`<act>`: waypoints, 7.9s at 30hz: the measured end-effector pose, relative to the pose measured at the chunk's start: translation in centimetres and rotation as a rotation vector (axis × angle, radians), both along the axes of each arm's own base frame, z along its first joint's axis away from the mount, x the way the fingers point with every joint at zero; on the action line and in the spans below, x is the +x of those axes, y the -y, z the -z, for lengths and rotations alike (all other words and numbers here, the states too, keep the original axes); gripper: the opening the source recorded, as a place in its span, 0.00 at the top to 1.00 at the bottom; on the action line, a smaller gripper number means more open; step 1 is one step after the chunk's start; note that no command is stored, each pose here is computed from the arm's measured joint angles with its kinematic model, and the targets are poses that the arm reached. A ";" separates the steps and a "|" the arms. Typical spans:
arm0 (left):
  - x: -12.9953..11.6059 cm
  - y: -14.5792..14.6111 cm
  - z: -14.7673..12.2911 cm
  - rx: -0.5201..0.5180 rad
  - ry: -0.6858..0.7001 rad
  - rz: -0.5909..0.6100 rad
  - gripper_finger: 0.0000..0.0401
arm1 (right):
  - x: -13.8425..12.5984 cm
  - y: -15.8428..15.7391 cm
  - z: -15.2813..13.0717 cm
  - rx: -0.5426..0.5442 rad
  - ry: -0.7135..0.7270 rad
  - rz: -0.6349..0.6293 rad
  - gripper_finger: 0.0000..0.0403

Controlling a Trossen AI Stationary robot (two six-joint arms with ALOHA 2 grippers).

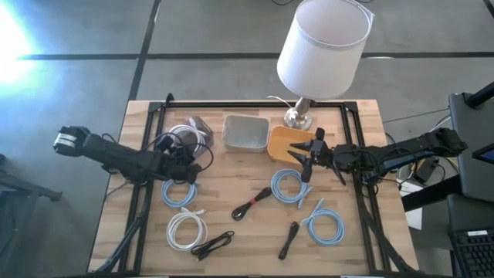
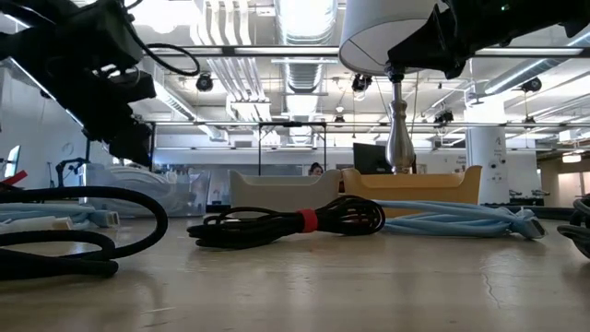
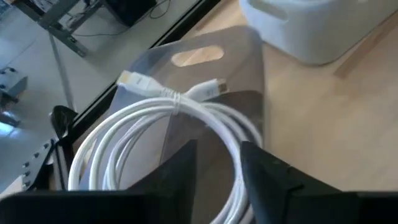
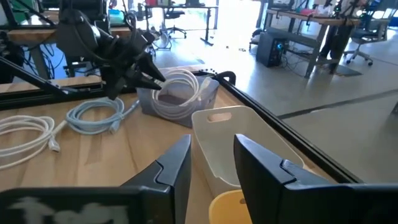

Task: Pick & Place USB Port
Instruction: Put the white HDMI cable into the black bin, then put the top right blue HDMI cable into the gray bin

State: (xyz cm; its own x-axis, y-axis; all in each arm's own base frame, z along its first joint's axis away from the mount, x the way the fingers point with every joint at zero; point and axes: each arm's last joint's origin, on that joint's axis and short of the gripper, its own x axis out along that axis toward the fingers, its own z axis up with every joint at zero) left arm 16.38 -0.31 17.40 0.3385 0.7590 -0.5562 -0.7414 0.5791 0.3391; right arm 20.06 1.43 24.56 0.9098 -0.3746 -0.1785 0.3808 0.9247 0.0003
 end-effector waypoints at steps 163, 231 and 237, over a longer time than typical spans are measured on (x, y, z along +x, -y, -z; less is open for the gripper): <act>1.6 -6.0 -2.8 -0.049 -0.459 -0.448 0.73 | 3.9 -0.9 4.2 0.065 -0.305 -0.083 0.64; 6.3 -6.2 -6.4 -0.083 -0.260 -0.225 0.55 | 6.6 -4.0 13.6 0.573 -0.664 -0.218 0.82; 6.3 -6.2 -6.4 -0.083 -0.260 -0.225 0.55 | 6.3 -4.4 13.0 0.661 -0.675 -0.290 0.97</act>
State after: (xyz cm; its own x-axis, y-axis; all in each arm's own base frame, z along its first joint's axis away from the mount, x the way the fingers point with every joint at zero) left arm 22.65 5.86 23.76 0.0068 0.7469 -0.6649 -0.7484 0.4448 0.4920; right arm 26.40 5.82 11.52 0.5807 0.2089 -0.7868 0.2497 0.8742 0.4164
